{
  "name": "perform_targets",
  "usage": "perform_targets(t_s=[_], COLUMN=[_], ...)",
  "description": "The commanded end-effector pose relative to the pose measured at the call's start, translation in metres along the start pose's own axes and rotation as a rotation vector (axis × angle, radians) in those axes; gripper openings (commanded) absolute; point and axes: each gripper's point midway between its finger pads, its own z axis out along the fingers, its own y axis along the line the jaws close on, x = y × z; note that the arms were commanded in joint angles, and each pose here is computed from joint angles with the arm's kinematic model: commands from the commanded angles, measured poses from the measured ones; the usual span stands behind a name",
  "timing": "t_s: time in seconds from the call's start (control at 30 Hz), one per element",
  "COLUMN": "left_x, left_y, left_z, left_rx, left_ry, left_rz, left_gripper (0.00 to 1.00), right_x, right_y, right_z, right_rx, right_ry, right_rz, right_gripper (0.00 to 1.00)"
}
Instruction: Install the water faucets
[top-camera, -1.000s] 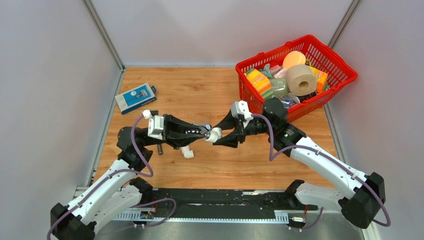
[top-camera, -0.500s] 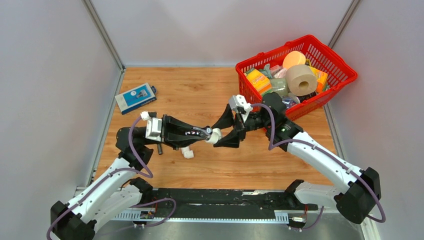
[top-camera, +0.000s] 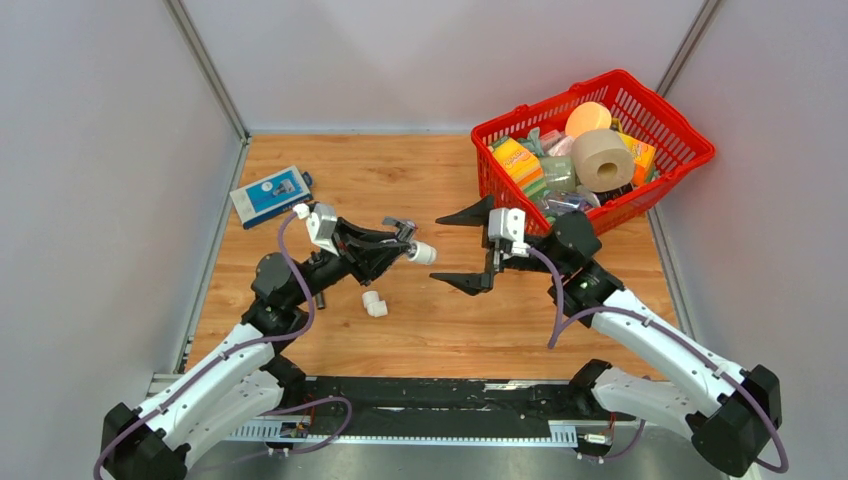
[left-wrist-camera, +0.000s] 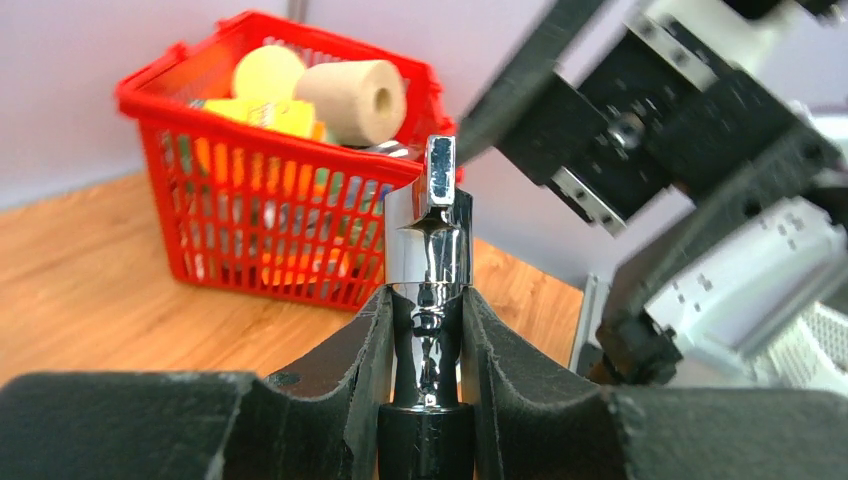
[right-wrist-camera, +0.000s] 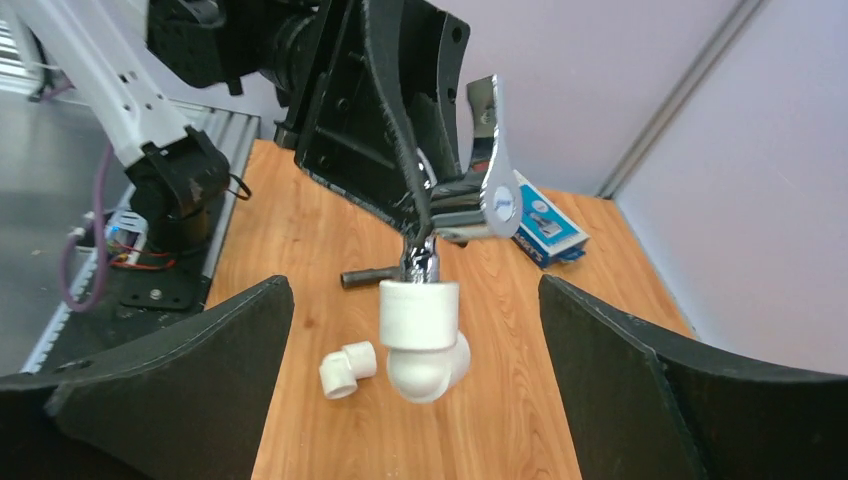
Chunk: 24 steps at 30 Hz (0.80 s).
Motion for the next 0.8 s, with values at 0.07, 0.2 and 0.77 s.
perform_targets(t_s=[0.07,0.2,0.77], left_x=[-0.033,-0.037,-0.044], left_y=[0.030,0.023,0.009], left_z=[-0.004,-0.003,0.006], left_rx=[-0.243,-0.204,-0.110], left_ry=[-0.169,-0.211,-0.226], left_rz=[-0.234,-0.309,-0.371], left_gripper=[0.00,0.00,0.00], right_x=[0.000,0.010,0.022], right_y=[-0.016,-0.020,-0.014], right_z=[-0.008,-0.008,0.014], right_rx=[0.147,0.194,0.094], right_ry=[-0.095,-0.134,-0.233], right_rz=[-0.179,-0.150,-0.028], right_gripper=[0.99,0.97,0.84])
